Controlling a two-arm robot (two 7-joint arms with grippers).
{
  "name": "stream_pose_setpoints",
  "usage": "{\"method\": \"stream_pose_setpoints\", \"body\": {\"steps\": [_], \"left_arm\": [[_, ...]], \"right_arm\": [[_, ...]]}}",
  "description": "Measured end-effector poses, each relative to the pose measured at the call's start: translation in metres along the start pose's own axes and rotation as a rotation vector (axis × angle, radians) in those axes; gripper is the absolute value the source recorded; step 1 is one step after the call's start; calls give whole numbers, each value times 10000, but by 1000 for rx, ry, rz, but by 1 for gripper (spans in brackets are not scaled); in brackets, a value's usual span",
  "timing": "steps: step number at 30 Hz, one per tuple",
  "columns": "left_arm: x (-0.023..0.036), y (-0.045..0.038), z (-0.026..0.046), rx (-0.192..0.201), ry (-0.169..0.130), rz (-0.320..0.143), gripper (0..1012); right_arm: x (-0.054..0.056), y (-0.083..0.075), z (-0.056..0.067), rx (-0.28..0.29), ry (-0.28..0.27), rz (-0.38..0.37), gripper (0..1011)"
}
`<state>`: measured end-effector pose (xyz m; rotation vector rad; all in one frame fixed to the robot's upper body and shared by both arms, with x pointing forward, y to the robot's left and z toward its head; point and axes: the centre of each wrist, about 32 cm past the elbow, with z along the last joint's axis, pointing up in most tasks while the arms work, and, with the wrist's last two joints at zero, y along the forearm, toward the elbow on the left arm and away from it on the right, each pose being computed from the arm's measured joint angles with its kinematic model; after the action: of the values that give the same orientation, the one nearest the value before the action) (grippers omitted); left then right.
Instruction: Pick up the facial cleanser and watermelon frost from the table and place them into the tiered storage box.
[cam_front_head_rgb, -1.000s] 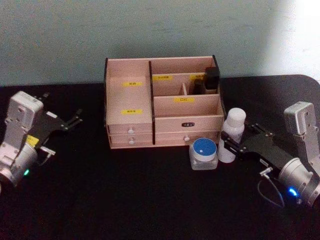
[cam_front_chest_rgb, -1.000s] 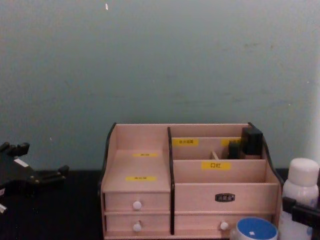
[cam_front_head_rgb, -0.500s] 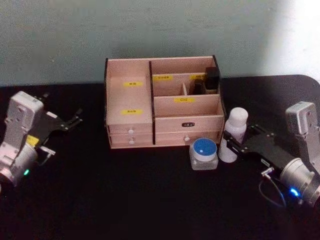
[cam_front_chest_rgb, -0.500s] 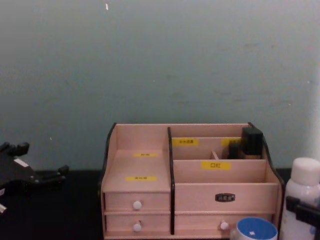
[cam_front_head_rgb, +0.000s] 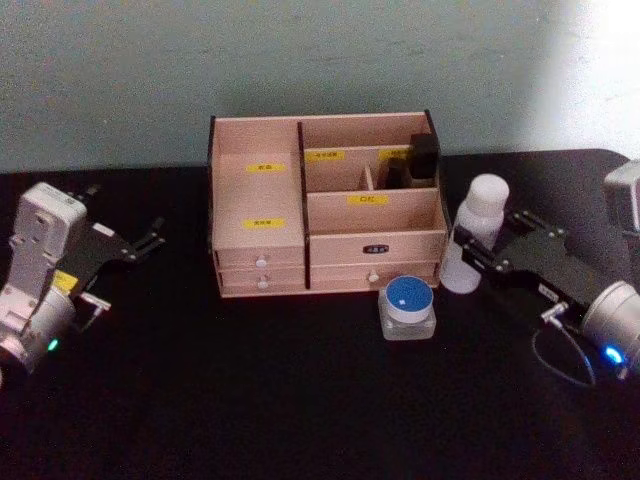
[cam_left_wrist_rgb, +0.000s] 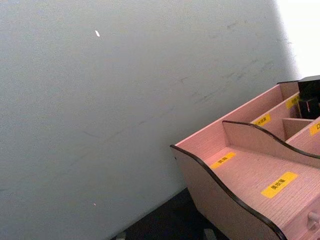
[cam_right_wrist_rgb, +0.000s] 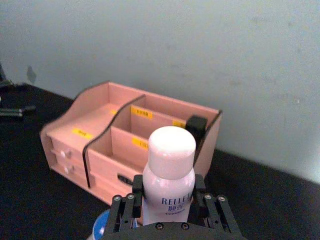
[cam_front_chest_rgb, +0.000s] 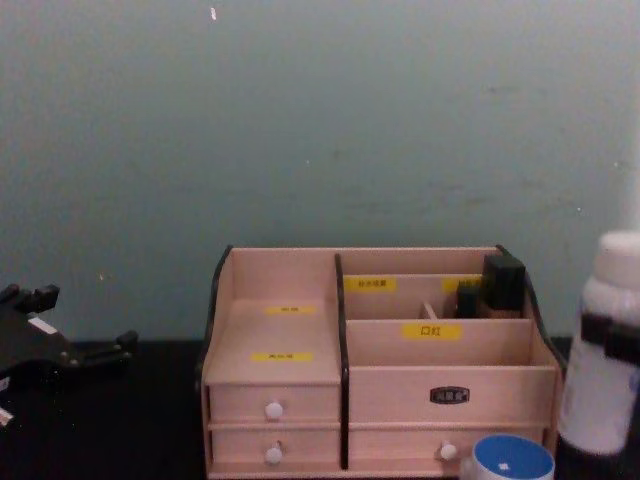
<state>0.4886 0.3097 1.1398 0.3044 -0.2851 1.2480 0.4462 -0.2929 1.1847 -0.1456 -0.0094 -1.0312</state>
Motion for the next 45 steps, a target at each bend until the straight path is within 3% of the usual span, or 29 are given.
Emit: {"method": "stream_pose_setpoints", "body": {"steps": [8,24,45], "left_arm": [[0,0,0,0,0,0,1001],[0,0,0,0,0,0,1001],[0,0,0,0,0,0,1001]], "right_arm": [[33,166,141,52,-21,20,593],[28,743,346,127,-33,95,593],[101,1356,444,145,-38,119,593]]}}
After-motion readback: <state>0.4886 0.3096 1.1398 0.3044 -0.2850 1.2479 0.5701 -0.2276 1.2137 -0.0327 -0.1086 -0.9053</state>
